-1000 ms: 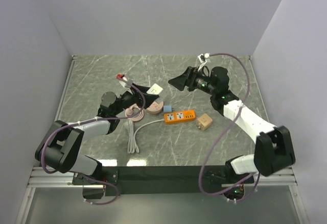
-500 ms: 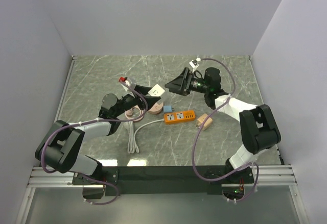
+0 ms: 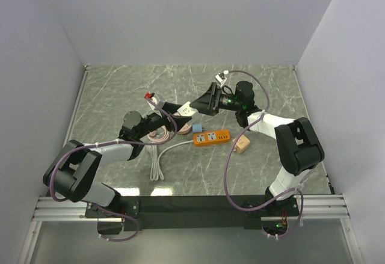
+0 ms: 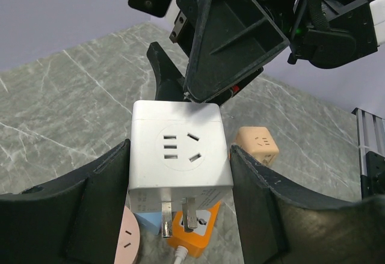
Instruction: Insert the plug
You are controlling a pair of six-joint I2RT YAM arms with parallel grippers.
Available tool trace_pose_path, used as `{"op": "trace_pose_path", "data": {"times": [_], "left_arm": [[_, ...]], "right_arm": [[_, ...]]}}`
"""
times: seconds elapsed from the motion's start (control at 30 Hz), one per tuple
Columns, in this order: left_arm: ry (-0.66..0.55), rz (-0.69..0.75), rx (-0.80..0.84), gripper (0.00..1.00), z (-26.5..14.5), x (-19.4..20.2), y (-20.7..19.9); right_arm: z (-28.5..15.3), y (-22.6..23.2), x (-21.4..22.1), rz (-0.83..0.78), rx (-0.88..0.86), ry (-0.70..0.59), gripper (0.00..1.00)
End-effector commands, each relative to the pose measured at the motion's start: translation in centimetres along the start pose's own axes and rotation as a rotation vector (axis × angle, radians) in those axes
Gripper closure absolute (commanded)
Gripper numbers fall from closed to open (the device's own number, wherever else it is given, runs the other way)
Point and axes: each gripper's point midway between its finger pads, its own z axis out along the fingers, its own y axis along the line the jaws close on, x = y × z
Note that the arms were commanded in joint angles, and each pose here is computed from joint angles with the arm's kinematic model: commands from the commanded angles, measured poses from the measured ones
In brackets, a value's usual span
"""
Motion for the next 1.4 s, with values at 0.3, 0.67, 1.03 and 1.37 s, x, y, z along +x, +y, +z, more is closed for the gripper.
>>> {"op": "trace_pose_path", "data": {"times": [0.3,0.67,1.03,1.37], "left_arm": [[-0.056,0.085,0.056,1.0,1.5,-2.3,-1.1],[-0.078,0.111,0.057,1.0,1.1,-2.8,-1.6],[-0.112,0.137,0.056,1.0,0.3,-3.7,-2.2],[-0.059,0.103,0.048,1.0,0.4,-1.0,-1.6]], "right_arm": [[1.7,3.0,1.4,-0.143,-0.064,0.092,0.14],[2.2,2.5,2.4,-0.141,-0.076,0.138,0.15],[2.6,1.9,2.5,-0.113,-0.097,0.144,0.11],[2.0,2.7,1.6,-0.133,-0.103,0.117,0.5]]}}
